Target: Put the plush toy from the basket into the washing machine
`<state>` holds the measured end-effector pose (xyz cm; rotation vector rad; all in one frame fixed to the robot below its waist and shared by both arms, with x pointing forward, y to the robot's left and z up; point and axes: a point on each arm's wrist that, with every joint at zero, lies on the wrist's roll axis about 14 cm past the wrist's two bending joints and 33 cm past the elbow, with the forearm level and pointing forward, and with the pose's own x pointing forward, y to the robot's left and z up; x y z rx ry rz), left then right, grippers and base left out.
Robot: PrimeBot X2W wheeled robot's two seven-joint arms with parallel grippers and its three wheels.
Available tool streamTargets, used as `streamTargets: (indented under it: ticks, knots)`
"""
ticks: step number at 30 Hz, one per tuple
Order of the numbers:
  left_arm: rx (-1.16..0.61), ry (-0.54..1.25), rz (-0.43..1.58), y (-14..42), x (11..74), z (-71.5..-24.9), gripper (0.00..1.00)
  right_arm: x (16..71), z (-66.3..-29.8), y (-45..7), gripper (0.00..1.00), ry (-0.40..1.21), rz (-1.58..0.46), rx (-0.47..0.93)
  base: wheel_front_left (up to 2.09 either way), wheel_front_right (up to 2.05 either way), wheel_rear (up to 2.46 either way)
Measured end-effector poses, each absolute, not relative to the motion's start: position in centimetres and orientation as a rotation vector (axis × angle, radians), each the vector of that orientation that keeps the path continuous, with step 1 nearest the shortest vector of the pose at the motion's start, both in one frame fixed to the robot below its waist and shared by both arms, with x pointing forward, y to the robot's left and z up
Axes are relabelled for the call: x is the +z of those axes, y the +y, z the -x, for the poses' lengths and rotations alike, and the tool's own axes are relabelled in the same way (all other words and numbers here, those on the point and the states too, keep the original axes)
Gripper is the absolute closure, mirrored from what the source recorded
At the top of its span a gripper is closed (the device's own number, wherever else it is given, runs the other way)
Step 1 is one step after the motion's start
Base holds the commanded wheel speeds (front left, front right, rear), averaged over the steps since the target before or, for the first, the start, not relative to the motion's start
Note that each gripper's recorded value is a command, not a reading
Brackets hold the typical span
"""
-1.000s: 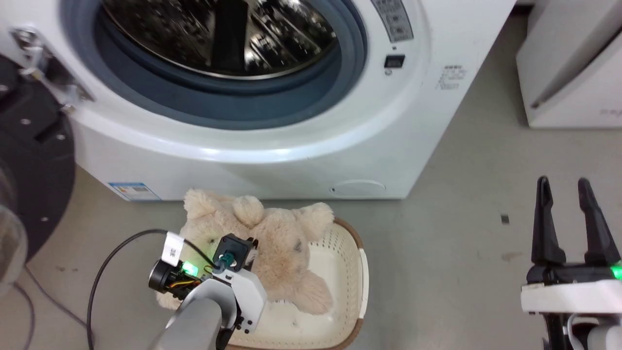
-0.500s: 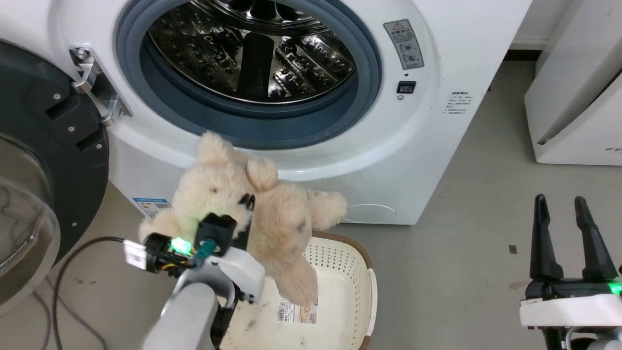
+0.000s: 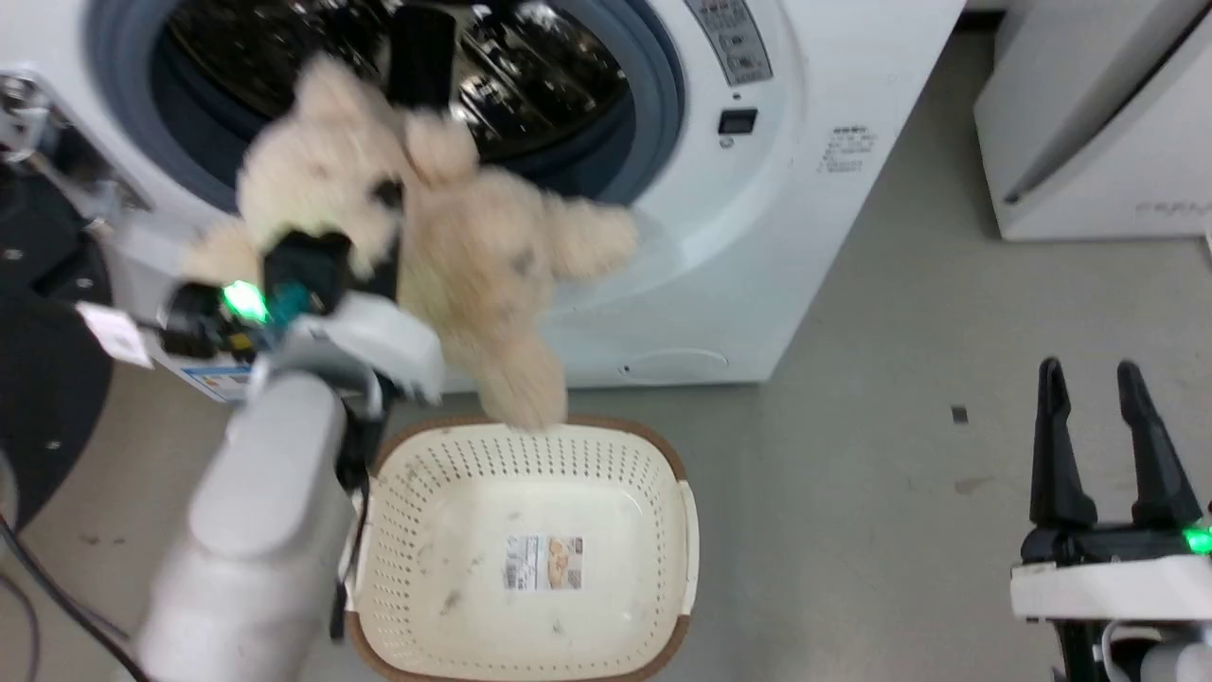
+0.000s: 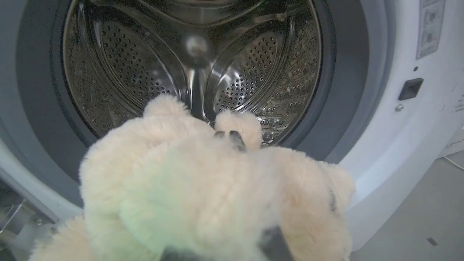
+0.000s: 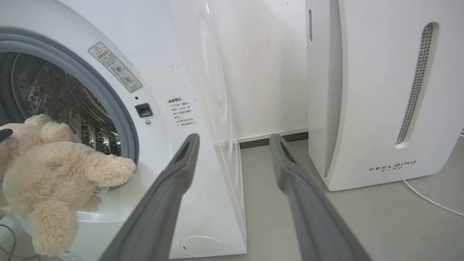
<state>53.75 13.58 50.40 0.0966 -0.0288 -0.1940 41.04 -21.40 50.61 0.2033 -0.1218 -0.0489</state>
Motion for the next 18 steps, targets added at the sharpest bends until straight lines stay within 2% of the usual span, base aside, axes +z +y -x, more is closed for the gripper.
streamTargets:
  ticks: [10, 18]
  knots:
    - [-0.174, -0.037, -0.104, 14.1, 49.6, -62.6, 1.0, 48.4, -43.9, -22.8, 0.0, -0.088, -0.19, -0.087, 0.0, 0.0, 0.0]
    - [-0.164, -0.036, -0.093, 13.6, 47.1, -68.6, 1.0, 45.7, -44.3, -25.3, 0.0, -0.03, -0.18, -0.161, 0.0, 0.0, 0.0]
